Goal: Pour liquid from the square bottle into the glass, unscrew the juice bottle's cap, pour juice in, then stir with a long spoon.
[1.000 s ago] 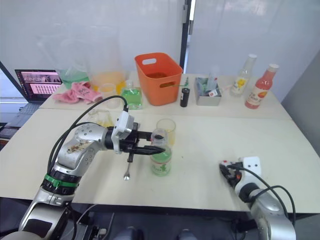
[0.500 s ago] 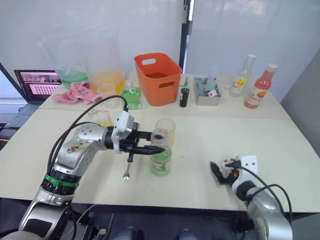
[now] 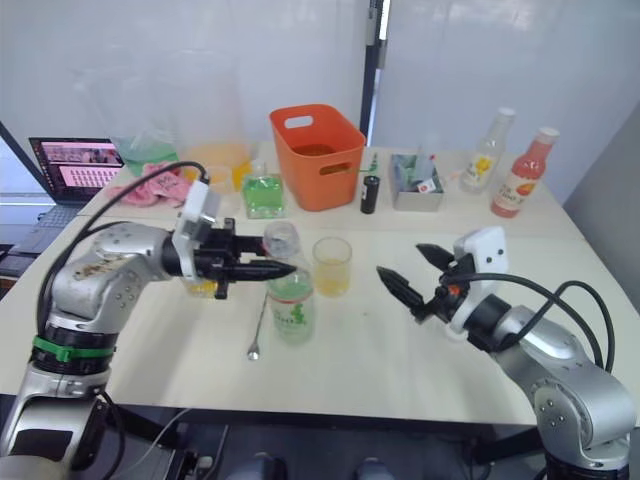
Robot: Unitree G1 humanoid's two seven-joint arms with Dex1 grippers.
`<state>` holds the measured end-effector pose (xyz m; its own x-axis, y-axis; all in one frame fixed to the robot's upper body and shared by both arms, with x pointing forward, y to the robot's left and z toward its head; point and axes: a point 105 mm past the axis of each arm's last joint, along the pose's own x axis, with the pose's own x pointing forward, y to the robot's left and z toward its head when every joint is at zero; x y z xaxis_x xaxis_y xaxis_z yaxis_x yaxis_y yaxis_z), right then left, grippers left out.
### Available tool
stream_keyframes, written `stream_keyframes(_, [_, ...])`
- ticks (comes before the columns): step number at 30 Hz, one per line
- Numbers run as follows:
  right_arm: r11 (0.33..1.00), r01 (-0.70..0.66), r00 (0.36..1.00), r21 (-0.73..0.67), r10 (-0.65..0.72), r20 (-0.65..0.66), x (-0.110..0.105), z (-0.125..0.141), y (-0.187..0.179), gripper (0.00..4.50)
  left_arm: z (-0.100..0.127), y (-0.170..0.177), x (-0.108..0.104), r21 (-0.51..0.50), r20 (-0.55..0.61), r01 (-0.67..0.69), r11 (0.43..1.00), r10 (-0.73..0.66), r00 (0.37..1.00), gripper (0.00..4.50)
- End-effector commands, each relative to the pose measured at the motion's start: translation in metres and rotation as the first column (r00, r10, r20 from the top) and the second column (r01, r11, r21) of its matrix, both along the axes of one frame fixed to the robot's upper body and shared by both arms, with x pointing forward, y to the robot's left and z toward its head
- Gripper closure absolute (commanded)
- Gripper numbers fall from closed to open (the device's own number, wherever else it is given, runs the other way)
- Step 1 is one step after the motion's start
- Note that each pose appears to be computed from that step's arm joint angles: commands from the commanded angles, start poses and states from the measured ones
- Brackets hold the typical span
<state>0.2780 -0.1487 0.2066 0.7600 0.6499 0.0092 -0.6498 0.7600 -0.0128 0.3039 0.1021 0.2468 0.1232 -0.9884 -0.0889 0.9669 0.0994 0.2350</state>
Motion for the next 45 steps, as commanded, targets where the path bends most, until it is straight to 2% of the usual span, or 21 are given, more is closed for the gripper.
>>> stream_keyframes(1, [0.999, -0.044, 0.999, -0.006, 0.044, 0.009, -0.005, 0.006, 0.011, 0.02, 0.021, 0.007, 0.001, -0.01, 0.083, -0.016, 1.0, 0.016, 0.996, 3.19])
stream_keyframes(5, [0.998, -0.039, 0.998, -0.051, 0.037, -0.041, 0.001, -0.01, 0.019, 0.02, 0.03, 0.018, 0.019, 0.027, 0.168, -0.105, 0.994, 0.099, 0.981, 3.19])
stream_keyframes(8, [0.998, -0.013, 0.999, -0.064, 0.011, -0.041, 0.006, -0.015, 0.02, 0.02, 0.034, 0.016, 0.031, 0.006, 0.206, -0.141, 0.99, 0.137, 0.969, 3.19])
stream_keyframes(14, [0.996, 0.02, 0.999, -0.086, -0.023, -0.03, 0.011, -0.02, 0.025, 0.02, 0.026, 0.003, 0.048, 0.035, 0.319, -0.153, 0.988, 0.134, 0.938, 3.19])
stream_keyframes(18, [0.997, 0.029, 0.999, -0.067, -0.031, -0.023, 0.012, -0.019, 0.03, 0.02, 0.026, -0.01, 0.071, 0.014, 0.448, -0.215, 0.976, 0.186, 0.874, 3.19])
stream_keyframes(25, [0.998, 0.054, 0.998, -0.034, -0.054, -0.012, 0.013, -0.016, 0.035, 0.02, 0.024, -0.031, 0.093, -0.019, 0.604, -0.25, 0.968, 0.211, 0.768, 3.19])
stream_keyframes(32, [0.996, 0.085, 0.996, -0.028, -0.084, 0.019, 0.02, -0.009, 0.037, 0.02, 0.023, -0.043, 0.098, 0.0, 0.765, -0.272, 0.962, 0.175, 0.62, 3.19])
stream_keyframes(37, [0.995, 0.099, 0.994, -0.021, -0.098, 0.043, 0.024, -0.003, 0.039, 0.02, 0.01, -0.05, 0.101, 0.043, 0.796, -0.283, 0.958, 0.138, 0.59, 3.19])
stream_keyframes(45, [0.993, 0.12, 0.991, -0.016, -0.119, 0.058, 0.024, -0.003, 0.038, 0.02, -0.003, -0.057, 0.109, 0.109, 0.863, -0.355, 0.928, 0.088, 0.497, 3.19])
